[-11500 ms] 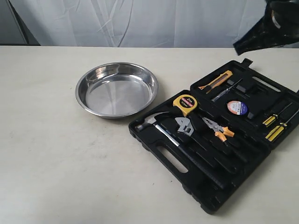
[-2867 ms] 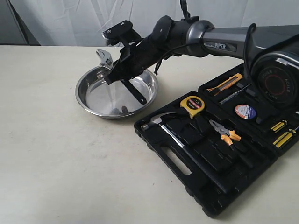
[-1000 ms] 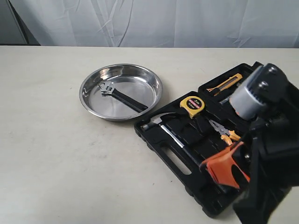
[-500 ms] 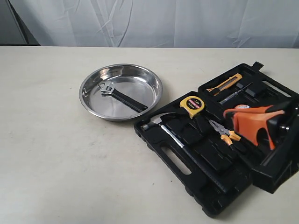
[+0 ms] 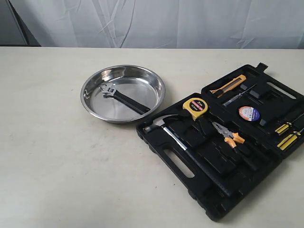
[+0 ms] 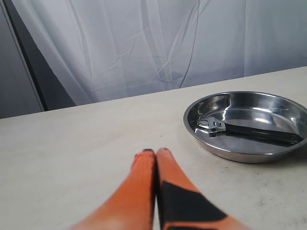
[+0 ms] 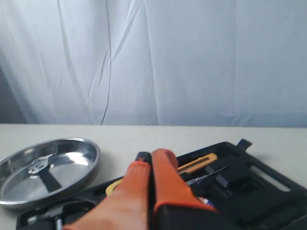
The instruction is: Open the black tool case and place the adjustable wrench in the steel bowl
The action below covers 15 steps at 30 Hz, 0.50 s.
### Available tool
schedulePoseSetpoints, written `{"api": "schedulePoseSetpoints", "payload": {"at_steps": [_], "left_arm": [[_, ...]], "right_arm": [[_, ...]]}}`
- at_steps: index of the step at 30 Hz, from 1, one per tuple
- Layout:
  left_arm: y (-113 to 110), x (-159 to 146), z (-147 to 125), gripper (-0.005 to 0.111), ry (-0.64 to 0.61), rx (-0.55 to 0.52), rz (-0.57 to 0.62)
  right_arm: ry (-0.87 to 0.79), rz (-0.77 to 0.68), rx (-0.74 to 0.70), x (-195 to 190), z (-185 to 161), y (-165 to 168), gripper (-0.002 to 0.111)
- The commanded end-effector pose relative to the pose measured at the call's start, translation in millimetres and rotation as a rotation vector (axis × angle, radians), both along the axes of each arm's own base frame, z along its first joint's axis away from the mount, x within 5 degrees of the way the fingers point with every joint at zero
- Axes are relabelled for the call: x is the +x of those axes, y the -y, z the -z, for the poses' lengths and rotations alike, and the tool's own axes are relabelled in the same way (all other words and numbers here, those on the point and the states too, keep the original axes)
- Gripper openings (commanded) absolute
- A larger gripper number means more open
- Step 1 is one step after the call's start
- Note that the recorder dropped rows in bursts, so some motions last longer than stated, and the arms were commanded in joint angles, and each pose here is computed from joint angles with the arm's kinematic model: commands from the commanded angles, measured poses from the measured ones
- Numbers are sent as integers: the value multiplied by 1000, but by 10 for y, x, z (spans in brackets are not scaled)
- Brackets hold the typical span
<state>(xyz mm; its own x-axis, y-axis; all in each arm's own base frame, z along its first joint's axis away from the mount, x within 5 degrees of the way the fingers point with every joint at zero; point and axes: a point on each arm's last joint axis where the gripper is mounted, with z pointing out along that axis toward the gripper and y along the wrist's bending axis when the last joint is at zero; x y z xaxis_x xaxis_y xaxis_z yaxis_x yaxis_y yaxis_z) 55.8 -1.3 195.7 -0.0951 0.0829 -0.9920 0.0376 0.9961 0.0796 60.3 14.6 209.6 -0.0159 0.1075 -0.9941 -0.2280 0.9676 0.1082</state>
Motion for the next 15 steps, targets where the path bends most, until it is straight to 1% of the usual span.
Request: {"api": "schedulePoseSetpoints", "payload": {"at_steps": [1, 4, 15], "left_arm": [[3, 2, -11, 0, 5, -4, 4], [3, 2, -11, 0, 5, -4, 4], [3, 2, -11, 0, 5, -4, 4]], "right_arm": [[22, 30, -41, -53, 24, 15, -1], [19, 28, -72, -53, 32, 13, -1], [12, 22, -72, -54, 39, 8, -1]]}}
